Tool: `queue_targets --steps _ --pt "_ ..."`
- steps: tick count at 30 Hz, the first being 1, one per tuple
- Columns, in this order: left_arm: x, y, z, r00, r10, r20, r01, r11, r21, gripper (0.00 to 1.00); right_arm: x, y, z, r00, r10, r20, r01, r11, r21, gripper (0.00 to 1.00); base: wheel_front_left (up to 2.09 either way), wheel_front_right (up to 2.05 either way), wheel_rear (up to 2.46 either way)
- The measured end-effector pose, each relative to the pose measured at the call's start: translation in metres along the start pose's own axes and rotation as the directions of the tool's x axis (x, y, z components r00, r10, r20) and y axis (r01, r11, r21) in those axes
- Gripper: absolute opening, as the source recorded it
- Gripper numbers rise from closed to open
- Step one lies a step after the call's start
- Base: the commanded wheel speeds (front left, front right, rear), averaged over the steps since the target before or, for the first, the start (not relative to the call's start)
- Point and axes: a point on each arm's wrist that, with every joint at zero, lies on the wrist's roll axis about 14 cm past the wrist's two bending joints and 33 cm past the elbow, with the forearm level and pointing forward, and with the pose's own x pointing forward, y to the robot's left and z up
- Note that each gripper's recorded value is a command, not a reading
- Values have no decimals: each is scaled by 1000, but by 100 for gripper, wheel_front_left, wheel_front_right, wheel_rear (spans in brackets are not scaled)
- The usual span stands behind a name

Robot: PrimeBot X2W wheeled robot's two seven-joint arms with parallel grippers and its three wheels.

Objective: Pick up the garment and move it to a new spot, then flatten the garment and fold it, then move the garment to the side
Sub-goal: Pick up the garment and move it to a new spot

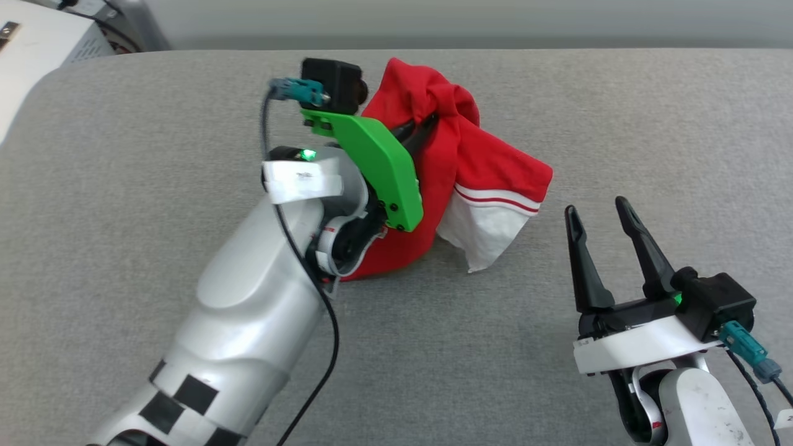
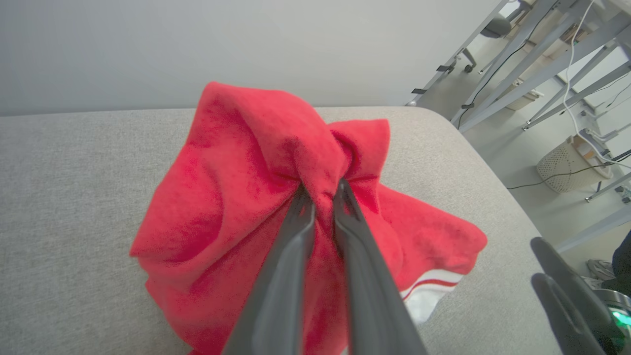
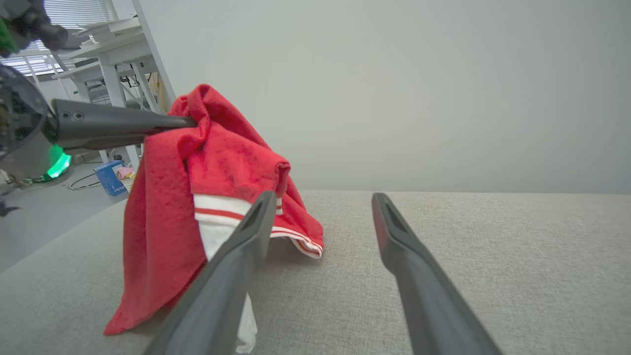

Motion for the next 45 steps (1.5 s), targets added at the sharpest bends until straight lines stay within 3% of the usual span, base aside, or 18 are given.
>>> queue_targets --steps 3,4,5,6,12,18,23,28,33,37,39,45 --pt "17 -4 -24 999 6 -41 -6 1000 -11 0 -3 -6 5 1000 -18 13 18 1000 4 100 0 0 0" --pt "22 -3 -35 998 13 -62 -14 1000 -20 15 -4 -7 6 1000 -21 16 21 1000 2 100 0 0 0" --pt "26 -2 -46 996 20 -86 -22 1000 -13 88 -5 -9 8 999 -27 20 27 1000 1 100 0 0 0" --pt "30 -1 -58 993 28 -117 -28 1000 0 100 -6 -11 10 999 -34 24 34 999 2 100 0 0 0" --pt "40 0 -81 992 5 -130 -1 1000 27 100 -8 -21 6 998 -63 14 63 998 -2 100 0 0 0" --pt "39 -2 -34 998 -26 54 22 997 71 100 -5 -17 2 999 -49 5 49 999 -7 100 0 0 0" --pt "16 2 8 976 -35 213 -2 985 170 100 -6 -11 4 999 -33 7 33 999 -17 100 0 0 0" --pt "-34 38 51 922 44 384 -143 962 233 100 -9 -1 11 1000 -9 21 9 1000 -24 100 0 0 0" --pt "-103 81 41 876 187 444 -316 919 236 100 -13 2 21 999 -5 44 6 999 -34 100 0 0 0" --pt "-159 87 44 803 246 543 -430 869 243 100 -17 11 27 998 20 54 -17 999 -47 100 0 0 0" --pt "-179 83 29 789 265 554 -459 854 245 100 -18 14 30 998 27 62 -24 998 -52 100 0 0 0" --pt "-220 72 -9 743 346 573 -521 836 171 100 -26 16 34 997 29 68 -25 998 -59 100 0 0 0"
